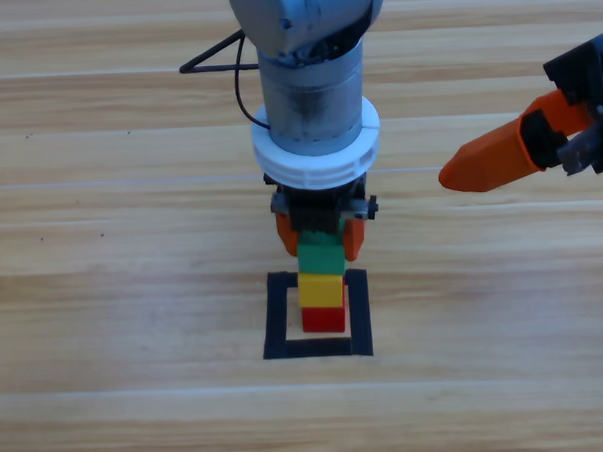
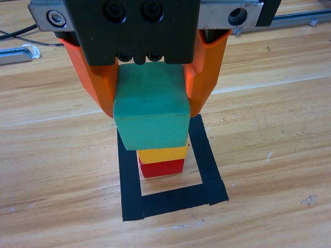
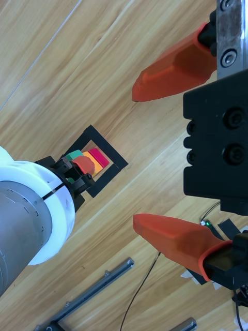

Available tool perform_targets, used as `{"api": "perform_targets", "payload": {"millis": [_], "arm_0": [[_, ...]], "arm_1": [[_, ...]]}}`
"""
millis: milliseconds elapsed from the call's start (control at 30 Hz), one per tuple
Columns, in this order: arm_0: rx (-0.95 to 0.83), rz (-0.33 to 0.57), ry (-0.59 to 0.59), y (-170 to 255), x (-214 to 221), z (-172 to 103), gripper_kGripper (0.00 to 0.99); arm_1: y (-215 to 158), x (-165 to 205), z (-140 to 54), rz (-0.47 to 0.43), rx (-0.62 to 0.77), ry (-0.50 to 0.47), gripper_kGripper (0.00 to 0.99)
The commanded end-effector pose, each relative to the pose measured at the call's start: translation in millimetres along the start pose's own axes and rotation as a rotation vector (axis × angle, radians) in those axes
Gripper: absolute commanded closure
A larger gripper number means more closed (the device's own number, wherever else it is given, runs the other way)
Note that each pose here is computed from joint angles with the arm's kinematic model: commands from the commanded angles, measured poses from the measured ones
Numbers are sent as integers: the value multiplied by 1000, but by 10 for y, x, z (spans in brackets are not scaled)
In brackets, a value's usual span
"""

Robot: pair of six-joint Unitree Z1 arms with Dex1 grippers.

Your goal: Stack the blocks in the rectangular block: red at the bottom, yellow in the middle, green on top

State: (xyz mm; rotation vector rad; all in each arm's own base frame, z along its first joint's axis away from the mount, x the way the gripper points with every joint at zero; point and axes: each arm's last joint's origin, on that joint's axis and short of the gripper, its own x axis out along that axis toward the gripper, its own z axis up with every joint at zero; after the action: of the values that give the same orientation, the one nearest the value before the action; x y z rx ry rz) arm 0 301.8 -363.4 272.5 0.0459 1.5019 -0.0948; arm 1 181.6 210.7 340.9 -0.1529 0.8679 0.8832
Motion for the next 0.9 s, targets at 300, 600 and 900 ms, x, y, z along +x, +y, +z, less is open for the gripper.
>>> {"api": "perform_targets", "payload": {"millis": [300,600,900], "arm_0": [[4,71,40,-114,328,-29,551],[3,66,31,-87,250,-49,0],[-8,49,4,-52,98,-70,0]], "arm_1": [[-101,30,-103,-15,20,47,33],[-104,46,-104,-16,21,51,33],[-106,56,-104,-16,20,54,33]]}}
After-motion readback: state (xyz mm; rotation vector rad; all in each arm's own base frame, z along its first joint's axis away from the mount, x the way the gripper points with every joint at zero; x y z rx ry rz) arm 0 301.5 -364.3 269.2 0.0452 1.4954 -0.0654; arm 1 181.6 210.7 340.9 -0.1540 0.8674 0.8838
